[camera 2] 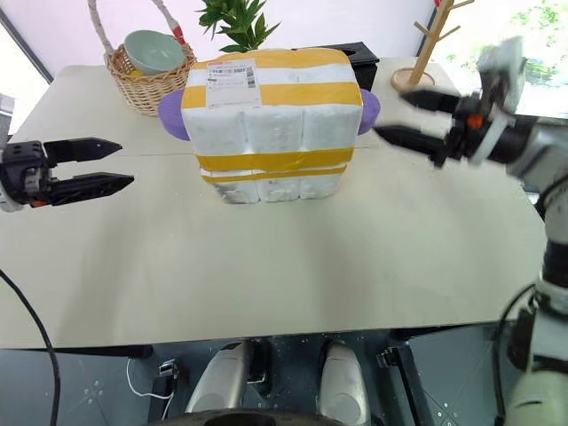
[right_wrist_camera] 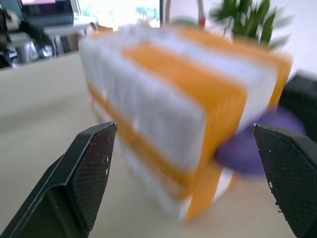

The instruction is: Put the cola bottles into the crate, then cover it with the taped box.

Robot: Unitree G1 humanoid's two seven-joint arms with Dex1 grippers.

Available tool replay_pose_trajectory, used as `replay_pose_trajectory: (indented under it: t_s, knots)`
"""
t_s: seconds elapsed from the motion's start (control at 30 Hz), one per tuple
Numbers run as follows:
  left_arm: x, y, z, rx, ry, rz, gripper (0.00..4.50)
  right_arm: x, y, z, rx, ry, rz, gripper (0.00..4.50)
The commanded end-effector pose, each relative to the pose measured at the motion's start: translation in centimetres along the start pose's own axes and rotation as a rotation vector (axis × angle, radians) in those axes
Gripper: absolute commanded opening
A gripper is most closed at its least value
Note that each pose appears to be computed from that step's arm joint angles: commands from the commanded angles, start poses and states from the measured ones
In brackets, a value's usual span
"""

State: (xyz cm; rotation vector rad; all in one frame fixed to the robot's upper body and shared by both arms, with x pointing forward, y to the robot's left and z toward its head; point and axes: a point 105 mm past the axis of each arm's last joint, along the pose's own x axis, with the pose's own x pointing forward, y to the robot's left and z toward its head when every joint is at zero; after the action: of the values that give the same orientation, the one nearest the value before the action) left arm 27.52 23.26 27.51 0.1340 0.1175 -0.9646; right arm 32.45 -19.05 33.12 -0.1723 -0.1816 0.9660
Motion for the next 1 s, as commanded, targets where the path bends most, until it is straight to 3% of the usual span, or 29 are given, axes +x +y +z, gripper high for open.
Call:
replay_pose_trajectory:
  t_s: [0.03,0.23,0.33,0.53,0.67,0.8,1.0]
  knots:
    - [0.1,-0.7,1.7,0.039,-0.058,-0.021,4.43,3.2,0.3,1.6,-0.040,-0.040,0.071,4.50]
    - [0.8,-1.6,1.6,0.040,-0.062,-0.049,4.43,8.9,-0.3,2.7,-0.086,-0.073,0.120,4.50]
    - [0.9,-1.7,1.7,0.052,-0.072,-0.040,4.43,9.3,-0.7,2.8,-0.088,-0.061,0.126,4.50]
    - [1.5,-1.5,6.1,0.067,-0.230,-0.049,4.43,3.0,2.1,3.0,-0.097,-0.025,0.260,4.50]
    - [4.0,-0.2,9.4,0.060,-0.326,-0.048,4.43,-1.2,4.5,1.1,-0.033,0.065,0.277,4.50]
    - [9.1,-0.3,10.7,0.066,-0.296,-0.174,4.43,-3.7,6.7,-1.3,0.026,0.139,0.259,4.50]
    - [15.1,0.8,10.6,0.116,-0.212,-0.278,4.43,-5.0,6.8,-4.1,0.039,0.231,0.128,4.50]
